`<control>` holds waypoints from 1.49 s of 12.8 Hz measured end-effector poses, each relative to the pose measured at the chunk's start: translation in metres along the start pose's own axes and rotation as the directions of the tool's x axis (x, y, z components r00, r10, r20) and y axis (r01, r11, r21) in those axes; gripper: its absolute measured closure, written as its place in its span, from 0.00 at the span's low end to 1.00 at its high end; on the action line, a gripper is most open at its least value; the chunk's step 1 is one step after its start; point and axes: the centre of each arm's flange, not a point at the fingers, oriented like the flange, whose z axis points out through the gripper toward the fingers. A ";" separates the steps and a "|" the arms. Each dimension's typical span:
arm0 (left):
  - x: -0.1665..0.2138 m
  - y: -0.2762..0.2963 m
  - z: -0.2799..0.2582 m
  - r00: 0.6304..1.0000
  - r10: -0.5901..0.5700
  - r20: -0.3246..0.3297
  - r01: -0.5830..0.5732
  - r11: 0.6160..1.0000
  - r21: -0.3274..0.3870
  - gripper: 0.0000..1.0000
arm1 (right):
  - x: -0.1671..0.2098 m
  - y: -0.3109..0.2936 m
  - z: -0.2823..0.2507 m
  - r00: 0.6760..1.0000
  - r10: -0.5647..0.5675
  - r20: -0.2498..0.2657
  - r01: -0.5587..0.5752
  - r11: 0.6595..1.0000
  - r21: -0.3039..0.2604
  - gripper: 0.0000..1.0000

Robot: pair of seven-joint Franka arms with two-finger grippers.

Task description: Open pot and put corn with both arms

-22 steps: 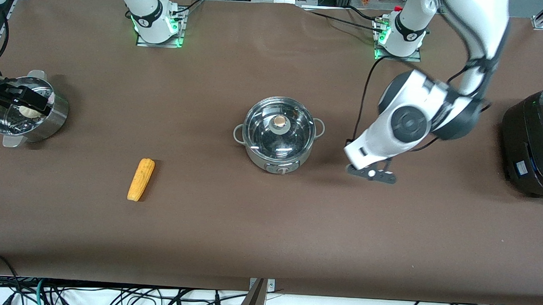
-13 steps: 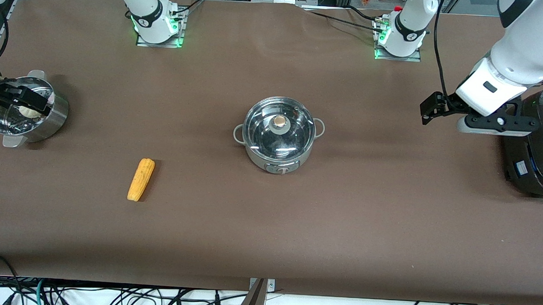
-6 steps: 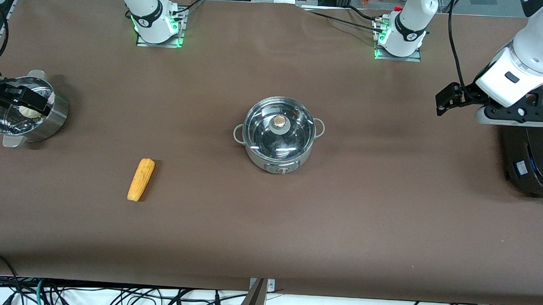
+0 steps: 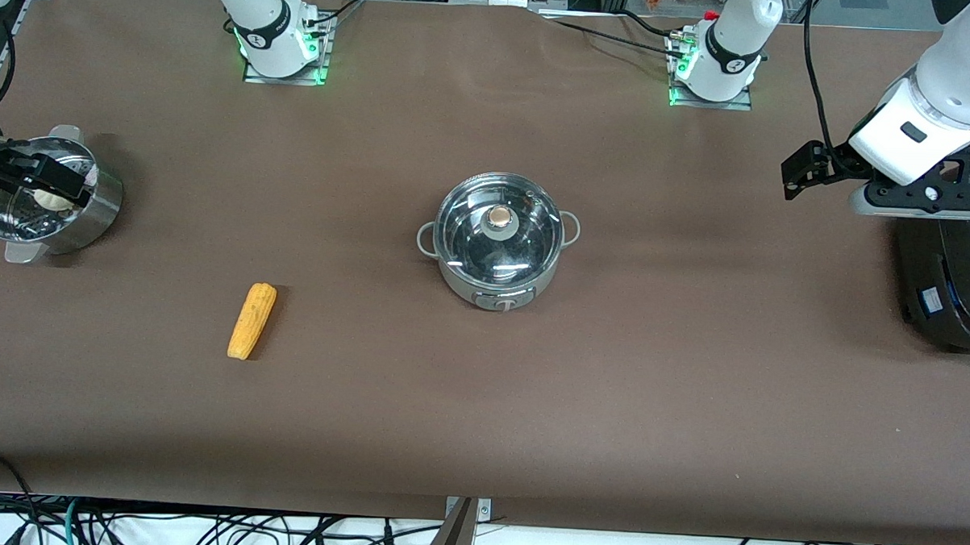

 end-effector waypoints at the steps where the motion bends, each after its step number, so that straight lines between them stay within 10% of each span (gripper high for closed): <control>1: -0.001 -0.002 0.001 1.000 -0.003 0.010 0.003 1.000 0.001 0.00 | 0.000 0.000 0.000 1.000 0.000 0.000 0.000 1.000 0.000 0.00; 10: -0.002 0.032 0.027 0.994 0.048 0.101 -0.040 0.996 -0.078 0.00 | 0.000 0.000 0.000 1.000 0.000 0.000 0.000 1.000 0.000 0.00; 19: -0.007 0.346 0.142 0.990 -0.042 0.132 0.057 0.993 -0.106 0.00 | 0.023 -0.009 0.059 0.996 -0.006 0.085 0.005 1.000 0.010 0.00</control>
